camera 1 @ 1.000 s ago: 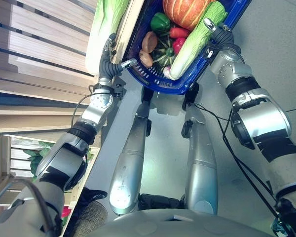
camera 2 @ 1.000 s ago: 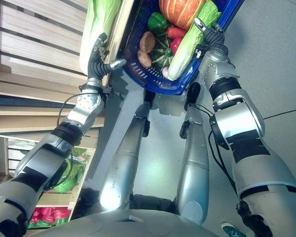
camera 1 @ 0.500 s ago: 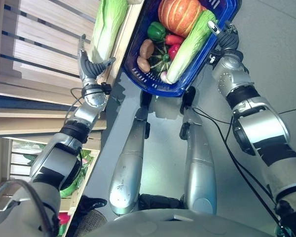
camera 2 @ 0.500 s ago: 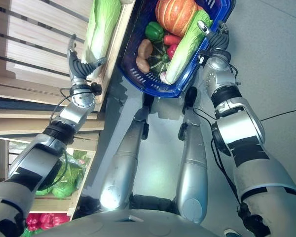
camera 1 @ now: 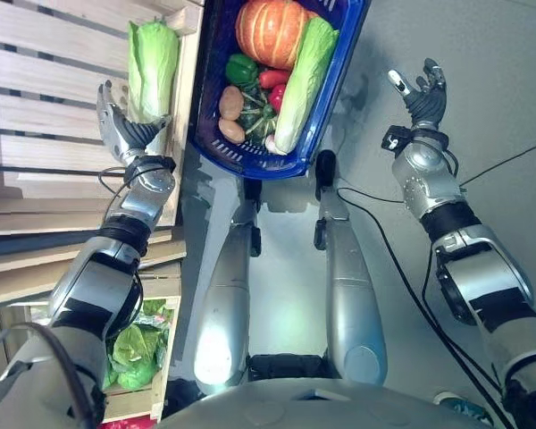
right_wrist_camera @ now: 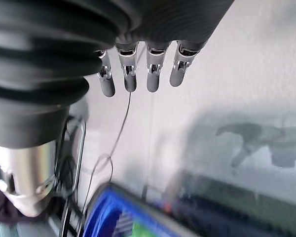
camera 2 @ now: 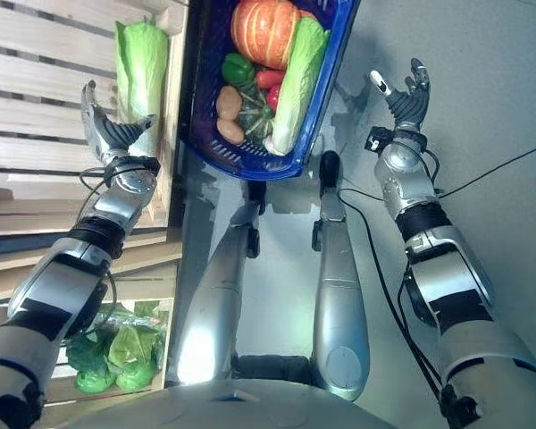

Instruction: Pick up fruits and vegetables into the basket

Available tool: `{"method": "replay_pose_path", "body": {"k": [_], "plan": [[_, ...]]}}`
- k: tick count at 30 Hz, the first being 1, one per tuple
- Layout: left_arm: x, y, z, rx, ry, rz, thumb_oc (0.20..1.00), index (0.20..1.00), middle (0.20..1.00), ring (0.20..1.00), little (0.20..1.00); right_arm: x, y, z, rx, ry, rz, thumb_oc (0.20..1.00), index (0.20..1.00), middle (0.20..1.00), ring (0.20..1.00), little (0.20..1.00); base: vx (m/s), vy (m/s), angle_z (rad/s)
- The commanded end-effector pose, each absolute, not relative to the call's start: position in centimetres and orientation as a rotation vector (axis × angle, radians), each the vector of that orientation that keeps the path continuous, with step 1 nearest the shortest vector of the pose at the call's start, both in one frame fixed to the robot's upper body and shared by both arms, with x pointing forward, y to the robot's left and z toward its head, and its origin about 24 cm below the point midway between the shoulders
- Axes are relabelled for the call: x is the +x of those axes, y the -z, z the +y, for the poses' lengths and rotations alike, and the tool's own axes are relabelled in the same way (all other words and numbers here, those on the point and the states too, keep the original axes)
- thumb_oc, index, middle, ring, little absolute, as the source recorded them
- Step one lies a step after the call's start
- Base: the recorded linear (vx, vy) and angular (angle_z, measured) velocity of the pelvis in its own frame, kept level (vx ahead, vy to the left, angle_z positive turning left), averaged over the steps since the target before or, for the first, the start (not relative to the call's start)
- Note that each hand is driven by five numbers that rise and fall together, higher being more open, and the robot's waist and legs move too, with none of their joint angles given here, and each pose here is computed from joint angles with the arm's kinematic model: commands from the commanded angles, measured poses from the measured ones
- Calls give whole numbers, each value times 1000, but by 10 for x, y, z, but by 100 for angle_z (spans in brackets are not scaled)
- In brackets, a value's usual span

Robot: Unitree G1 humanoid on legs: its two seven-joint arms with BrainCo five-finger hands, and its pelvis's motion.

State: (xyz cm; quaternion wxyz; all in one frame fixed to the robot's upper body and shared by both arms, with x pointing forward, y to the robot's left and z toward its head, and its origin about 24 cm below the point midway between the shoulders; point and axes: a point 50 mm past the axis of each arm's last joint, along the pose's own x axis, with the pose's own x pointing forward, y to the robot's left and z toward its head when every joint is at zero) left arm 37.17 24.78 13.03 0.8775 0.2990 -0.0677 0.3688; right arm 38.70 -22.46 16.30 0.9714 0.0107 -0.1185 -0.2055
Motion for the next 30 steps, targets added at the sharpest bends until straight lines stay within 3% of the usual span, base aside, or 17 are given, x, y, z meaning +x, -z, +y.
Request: {"method": "replay_pose_path", "body": {"k": [1, 12, 23, 30], "plan": [[360, -126, 292, 694, -890, -46, 1000, 1000, 1000, 1000, 1000, 374, -159, -242, 34, 479, -307, 1000, 1000, 1000, 1000, 1000, -4, 8, -15], [346, -96, 326, 686, -905, 225, 1000, 1000, 1000, 1000, 1000, 351, -109, -301, 19, 704, -131, 1000, 1000, 1000, 1000, 1000, 8, 13, -6], [333, -75, 339, 611, -901, 380, 1000, 1000, 1000, 1000, 1000, 340, -90, -326, 15, 757, -19, 1000, 1000, 1000, 1000, 1000, 4, 1, -1], [333, -73, 340, 569, -894, 437, 1000, 1000, 1000, 1000, 1000, 346, -96, -322, 8, 739, -27, 1000, 1000, 1000, 1000, 1000, 0, 0, 0]]}}
